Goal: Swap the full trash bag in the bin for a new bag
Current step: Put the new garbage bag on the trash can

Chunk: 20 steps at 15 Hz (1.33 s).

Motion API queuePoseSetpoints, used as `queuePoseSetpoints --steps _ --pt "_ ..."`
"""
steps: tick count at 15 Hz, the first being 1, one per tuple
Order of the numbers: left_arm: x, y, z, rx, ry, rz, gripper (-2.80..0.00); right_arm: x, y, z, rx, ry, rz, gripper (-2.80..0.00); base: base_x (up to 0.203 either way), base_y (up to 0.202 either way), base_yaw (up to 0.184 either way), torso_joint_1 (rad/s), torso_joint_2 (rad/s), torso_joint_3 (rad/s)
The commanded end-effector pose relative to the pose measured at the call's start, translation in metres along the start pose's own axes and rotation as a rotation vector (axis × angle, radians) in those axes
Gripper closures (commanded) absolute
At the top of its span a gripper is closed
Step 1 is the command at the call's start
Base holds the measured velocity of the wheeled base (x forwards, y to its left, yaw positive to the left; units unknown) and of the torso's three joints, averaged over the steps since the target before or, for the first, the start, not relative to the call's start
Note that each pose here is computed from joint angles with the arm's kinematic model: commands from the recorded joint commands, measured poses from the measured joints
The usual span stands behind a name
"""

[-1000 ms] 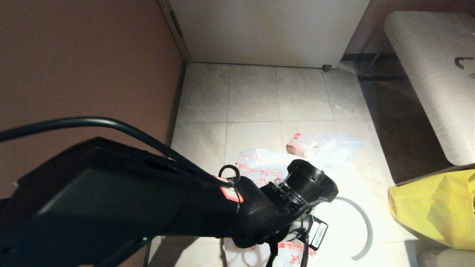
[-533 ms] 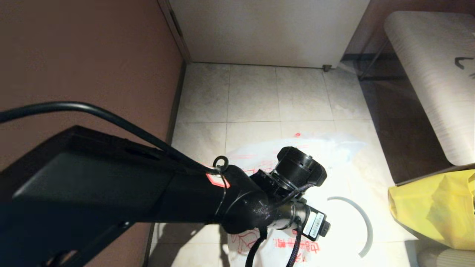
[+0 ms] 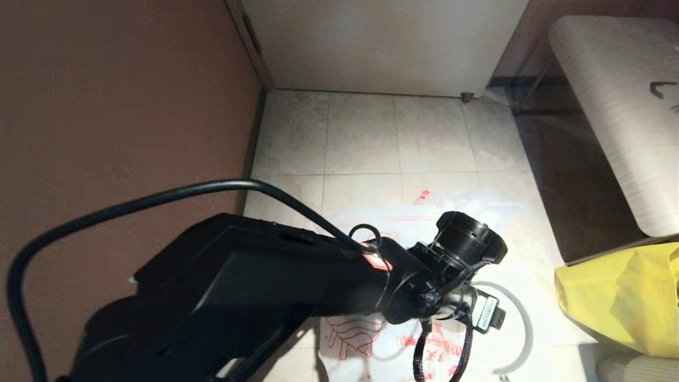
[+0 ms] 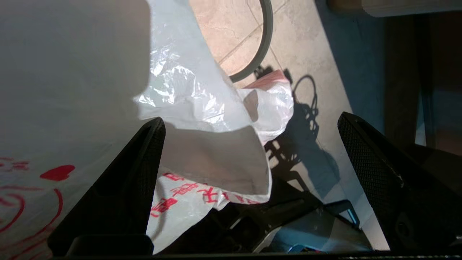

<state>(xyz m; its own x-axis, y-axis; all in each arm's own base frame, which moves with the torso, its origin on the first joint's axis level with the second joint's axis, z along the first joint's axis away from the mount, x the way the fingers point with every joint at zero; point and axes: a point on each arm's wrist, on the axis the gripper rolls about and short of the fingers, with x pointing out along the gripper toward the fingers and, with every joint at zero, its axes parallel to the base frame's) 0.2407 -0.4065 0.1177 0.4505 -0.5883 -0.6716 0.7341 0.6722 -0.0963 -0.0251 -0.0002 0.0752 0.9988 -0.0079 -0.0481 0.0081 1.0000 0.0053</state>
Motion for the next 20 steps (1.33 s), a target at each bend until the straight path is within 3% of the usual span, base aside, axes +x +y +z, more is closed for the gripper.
queuePoseSetpoints --steps 1,4,7,8,10,13,18,20 --pt "0.022 -0.006 -0.004 -0.02 0.016 -0.004 -2.8 0.0 0.0 0.0 0.0 0.001 0.0 0.0 0.0 0.0 0.0 0.0 0.0 0.0" --pt "-0.037 -0.008 0.015 -0.037 -0.052 -0.013 -2.8 0.0 0.0 0.0 0.0 0.001 0.0 0.0 0.0 0.0 0.0 0.0 0.0 0.0" --pt "-0.101 -0.001 0.012 -0.072 -0.082 -0.006 -2.8 0.0 0.0 0.0 0.0 0.001 0.0 0.0 0.0 0.0 0.0 0.0 0.0 0.0" --pt "-0.112 0.006 0.003 -0.083 -0.067 0.018 0.0 0.0 0.0 0.0 0.0 0.001 0.0 0.0 0.0 0.0 0.0 0.0 0.0 0.0" --pt "-0.112 0.034 -0.017 -0.128 -0.044 0.132 0.0 0.0 0.0 0.0 0.0 0.001 0.0 0.0 0.0 0.0 0.0 0.0 0.0 0.0" --pt "-0.085 0.087 -0.019 -0.215 -0.123 0.293 0.0 0.0 0.0 0.0 0.0 0.001 0.0 0.0 0.0 0.0 0.0 0.0 0.0 0.0" --pt "-0.001 0.13 -0.007 -0.24 -0.187 0.445 0.0 0.0 0.0 0.0 0.0 0.001 0.0 0.0 0.0 0.0 0.0 0.0 0.0 0.0" --pt "0.033 0.139 -0.012 -0.227 -0.175 0.492 0.0 0.0 0.0 0.0 0.0 0.001 0.0 0.0 0.0 0.0 0.0 0.0 0.0 0.0"
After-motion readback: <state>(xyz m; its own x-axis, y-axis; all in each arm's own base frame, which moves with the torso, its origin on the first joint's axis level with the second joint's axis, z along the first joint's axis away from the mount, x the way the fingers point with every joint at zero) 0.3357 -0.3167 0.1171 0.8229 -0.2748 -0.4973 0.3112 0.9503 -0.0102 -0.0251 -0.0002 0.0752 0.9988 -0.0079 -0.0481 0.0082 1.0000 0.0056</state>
